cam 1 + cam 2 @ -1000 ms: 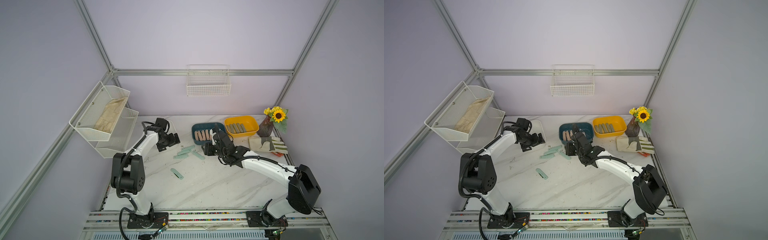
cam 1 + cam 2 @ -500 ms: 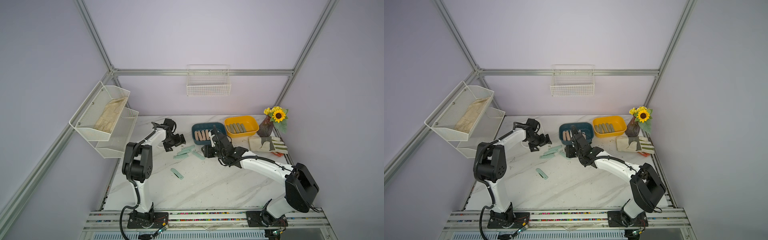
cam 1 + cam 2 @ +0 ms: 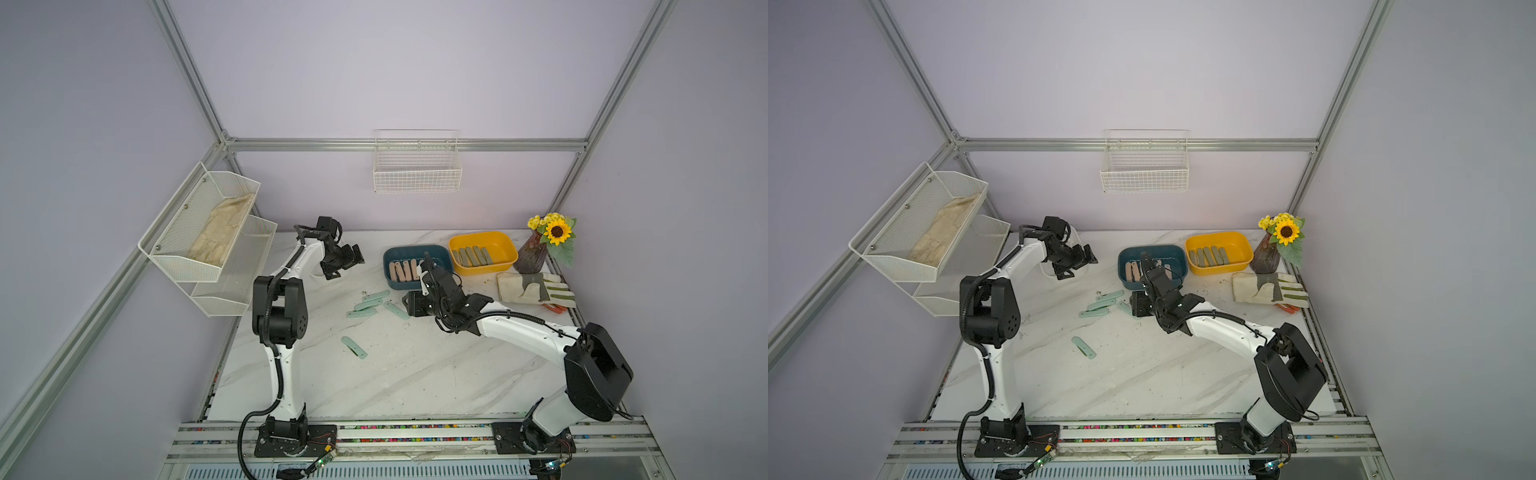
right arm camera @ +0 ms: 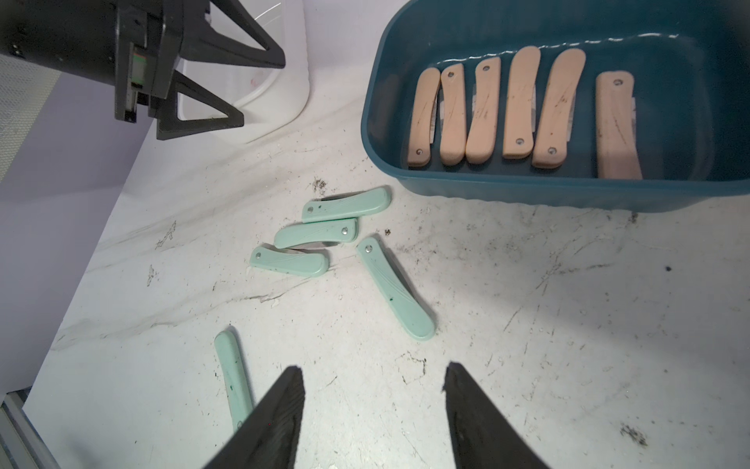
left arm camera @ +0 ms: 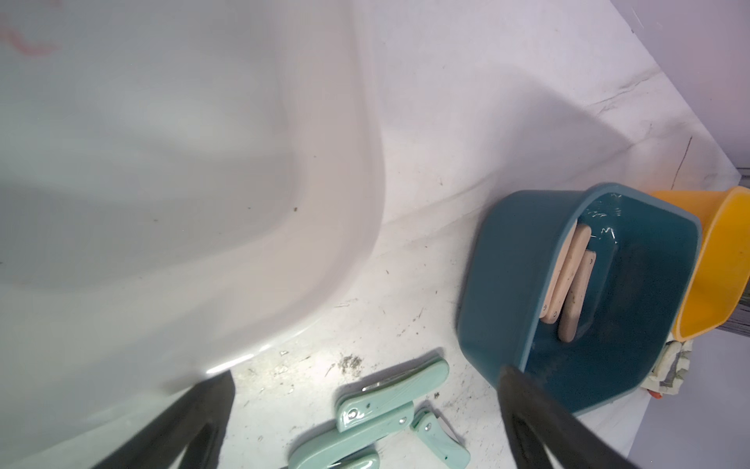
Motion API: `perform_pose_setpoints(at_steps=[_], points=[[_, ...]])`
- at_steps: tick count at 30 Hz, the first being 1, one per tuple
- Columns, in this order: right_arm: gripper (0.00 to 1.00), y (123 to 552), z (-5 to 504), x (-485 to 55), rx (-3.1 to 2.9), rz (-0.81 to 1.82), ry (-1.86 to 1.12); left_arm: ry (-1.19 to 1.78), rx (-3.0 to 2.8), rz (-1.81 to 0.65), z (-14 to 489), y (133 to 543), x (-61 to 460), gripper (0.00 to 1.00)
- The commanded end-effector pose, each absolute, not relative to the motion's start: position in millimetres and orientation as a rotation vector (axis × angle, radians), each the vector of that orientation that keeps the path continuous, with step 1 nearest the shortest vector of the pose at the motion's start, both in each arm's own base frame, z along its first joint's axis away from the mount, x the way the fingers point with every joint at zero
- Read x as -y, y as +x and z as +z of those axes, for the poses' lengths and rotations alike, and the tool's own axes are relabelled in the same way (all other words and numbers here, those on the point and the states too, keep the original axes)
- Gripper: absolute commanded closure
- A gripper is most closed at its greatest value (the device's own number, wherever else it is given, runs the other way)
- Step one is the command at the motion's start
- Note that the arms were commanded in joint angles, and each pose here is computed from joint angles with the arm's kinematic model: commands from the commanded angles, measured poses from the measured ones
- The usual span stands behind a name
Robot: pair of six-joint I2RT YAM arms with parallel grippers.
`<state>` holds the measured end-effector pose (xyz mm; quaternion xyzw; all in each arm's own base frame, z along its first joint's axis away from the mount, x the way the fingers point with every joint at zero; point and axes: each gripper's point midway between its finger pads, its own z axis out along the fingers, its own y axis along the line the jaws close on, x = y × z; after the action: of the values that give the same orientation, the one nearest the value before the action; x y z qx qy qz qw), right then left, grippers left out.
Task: Place the fruit knives into the storage box by color
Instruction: Pick up the storage box at the center of the board.
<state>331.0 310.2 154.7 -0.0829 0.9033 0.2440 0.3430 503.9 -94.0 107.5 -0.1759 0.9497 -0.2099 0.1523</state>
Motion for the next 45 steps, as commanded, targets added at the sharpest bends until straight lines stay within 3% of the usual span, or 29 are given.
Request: perform_pose_setpoints(at_steps=[1,4,10,18,25,34,45], points=[[0.42,333,152,-308,-2.354,0.626,-0.194,-0.386,-2.609,-0.787,170,493,111,0.0],[0.41,332,149,-311,-2.357,0.646,-0.203,-0.374,-2.553,-0.816,187,474,113,0.0],[0.42,332,140,-316,-2.371,0.651,-0.233,-0.381,-2.485,-0.558,202,480,75,0.0],[0.41,324,146,-305,-2.345,0.656,-0.222,-0.371,-2.621,-0.34,167,504,46,0.0],[0.41,318,146,-295,-2.34,0.637,-0.214,-0.351,-2.723,-0.373,135,499,59,0.0],[0.41,316,140,-294,-2.349,0.632,-0.235,-0.317,-2.751,-0.42,137,475,73,0.0],[0.41,317,134,-294,-2.371,0.625,-0.222,-0.293,-2.598,-0.291,162,524,60,0.0]])
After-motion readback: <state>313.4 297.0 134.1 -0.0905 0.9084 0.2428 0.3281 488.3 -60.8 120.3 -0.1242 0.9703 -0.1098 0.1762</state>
